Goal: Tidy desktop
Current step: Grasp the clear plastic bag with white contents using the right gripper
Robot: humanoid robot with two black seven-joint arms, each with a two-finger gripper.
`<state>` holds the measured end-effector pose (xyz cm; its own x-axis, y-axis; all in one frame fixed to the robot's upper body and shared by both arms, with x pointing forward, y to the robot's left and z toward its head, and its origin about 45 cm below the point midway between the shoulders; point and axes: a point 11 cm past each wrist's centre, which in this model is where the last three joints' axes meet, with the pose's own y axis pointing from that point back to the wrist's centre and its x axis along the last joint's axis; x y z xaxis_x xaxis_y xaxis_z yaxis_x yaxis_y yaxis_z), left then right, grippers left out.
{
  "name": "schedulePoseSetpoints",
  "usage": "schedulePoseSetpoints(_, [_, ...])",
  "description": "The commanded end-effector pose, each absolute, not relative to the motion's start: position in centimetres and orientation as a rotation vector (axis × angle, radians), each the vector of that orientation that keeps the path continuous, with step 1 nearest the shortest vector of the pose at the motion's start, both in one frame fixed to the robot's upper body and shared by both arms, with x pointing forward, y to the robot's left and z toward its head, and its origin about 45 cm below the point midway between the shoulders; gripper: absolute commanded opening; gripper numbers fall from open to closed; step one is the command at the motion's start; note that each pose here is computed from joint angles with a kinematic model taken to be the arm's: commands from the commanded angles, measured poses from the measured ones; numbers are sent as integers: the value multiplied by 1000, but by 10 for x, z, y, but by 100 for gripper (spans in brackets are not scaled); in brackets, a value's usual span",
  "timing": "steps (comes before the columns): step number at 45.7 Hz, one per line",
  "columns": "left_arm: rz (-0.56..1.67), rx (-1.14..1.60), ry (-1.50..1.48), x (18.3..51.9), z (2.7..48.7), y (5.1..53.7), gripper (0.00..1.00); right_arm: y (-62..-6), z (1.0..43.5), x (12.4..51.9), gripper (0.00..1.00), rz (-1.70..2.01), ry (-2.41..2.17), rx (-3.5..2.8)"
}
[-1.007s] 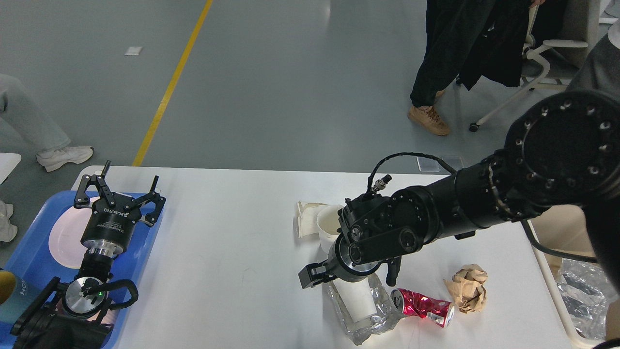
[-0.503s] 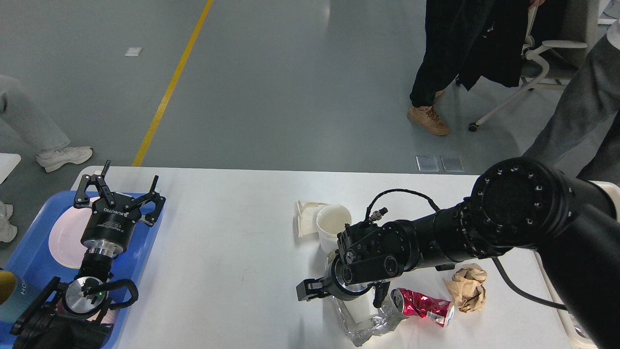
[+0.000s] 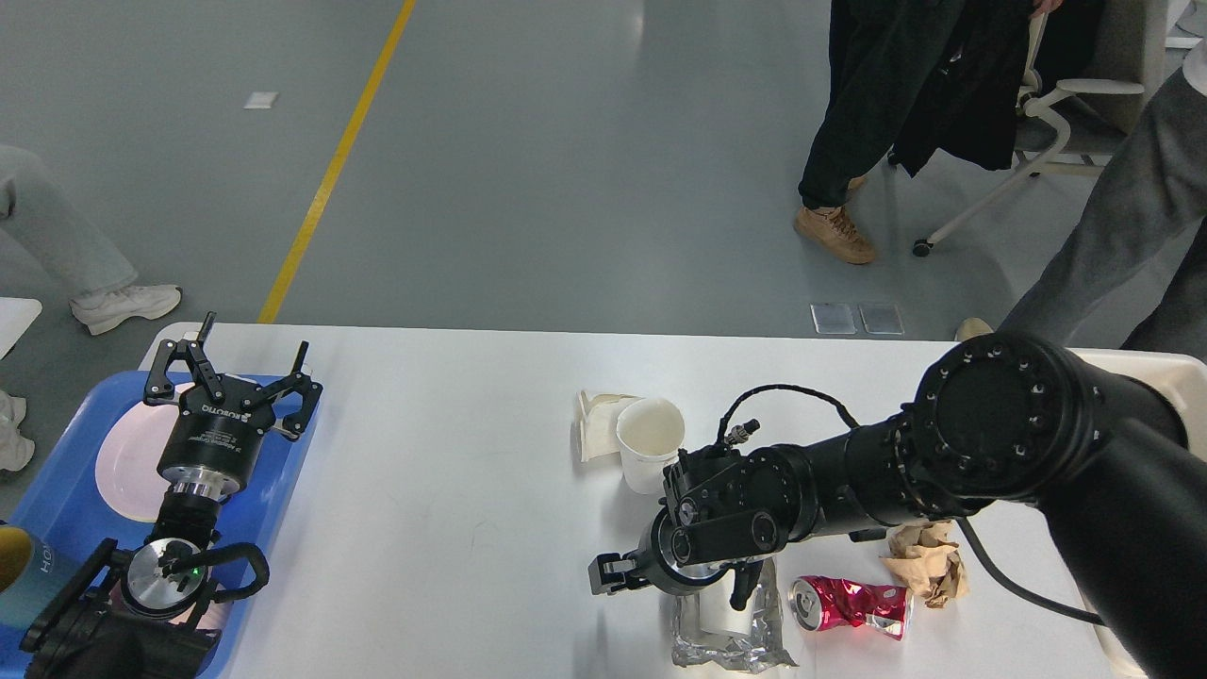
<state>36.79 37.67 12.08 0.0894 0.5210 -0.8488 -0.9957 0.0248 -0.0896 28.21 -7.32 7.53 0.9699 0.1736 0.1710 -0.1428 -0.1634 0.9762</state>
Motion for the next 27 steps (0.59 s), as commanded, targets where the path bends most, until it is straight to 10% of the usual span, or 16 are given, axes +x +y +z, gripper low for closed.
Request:
schedulePoseSetpoints(1, [1353, -840, 735, 368, 121, 377, 96, -76, 69, 283, 83, 266, 8, 1710])
schedulePoseSetpoints(7, [1354, -841, 734, 368, 121, 377, 96, -78, 65, 281, 65, 257, 6, 1708])
schedulePoseSetpoints(17, [1354, -841, 734, 368, 121, 377, 96, -77, 66, 280, 0, 245, 14, 1710])
schedulePoseSetpoints(27, [1354, -841, 734, 368, 121, 377, 96, -78, 64, 278, 0, 230, 17, 1714])
